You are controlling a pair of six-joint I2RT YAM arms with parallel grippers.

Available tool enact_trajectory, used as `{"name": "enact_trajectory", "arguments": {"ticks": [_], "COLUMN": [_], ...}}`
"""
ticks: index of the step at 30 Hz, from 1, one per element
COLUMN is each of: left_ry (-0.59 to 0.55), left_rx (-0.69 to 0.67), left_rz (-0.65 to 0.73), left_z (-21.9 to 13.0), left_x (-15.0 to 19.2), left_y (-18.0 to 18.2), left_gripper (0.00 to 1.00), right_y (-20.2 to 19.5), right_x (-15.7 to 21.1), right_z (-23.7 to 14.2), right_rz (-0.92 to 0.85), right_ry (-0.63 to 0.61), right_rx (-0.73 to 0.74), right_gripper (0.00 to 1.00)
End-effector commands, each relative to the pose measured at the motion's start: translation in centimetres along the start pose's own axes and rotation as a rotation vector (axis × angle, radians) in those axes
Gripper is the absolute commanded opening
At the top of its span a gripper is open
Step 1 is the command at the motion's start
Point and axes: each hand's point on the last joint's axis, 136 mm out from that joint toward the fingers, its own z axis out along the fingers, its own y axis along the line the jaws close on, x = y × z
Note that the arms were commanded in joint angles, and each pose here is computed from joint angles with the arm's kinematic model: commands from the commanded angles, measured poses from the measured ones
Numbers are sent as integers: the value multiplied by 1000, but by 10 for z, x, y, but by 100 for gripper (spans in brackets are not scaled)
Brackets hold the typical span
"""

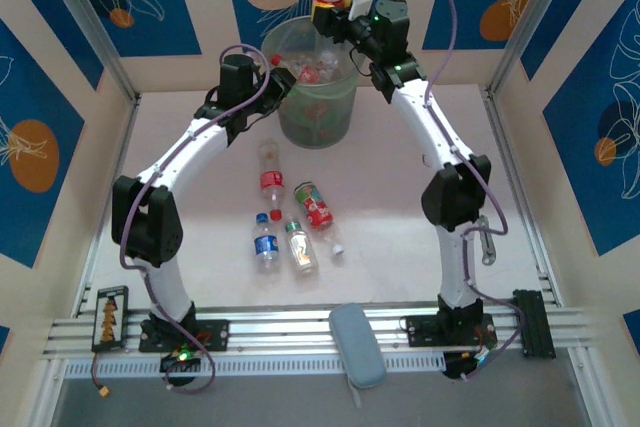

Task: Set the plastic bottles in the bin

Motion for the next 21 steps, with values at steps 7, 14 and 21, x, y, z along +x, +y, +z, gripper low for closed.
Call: {"name": "enact_trajectory", "arguments": {"ticks": [7,14,21], "left_ry": [53,53,50], "left_rx": [-60,-57,-62], "left_rz": [24,13,21], "left_z": [10,12,10], "left_x": [13,14,13], "left_y": [15,17,16], "left_gripper": [34,34,34], "right_y": [-34,-36,-27], "right_x": [60,89,72], "right_z": [12,14,13], "right_rz": [-6,-37,-78], "right_ry": [131,200,184], "right_rx": [28,27,17], "right_gripper": [2,41,78]}}
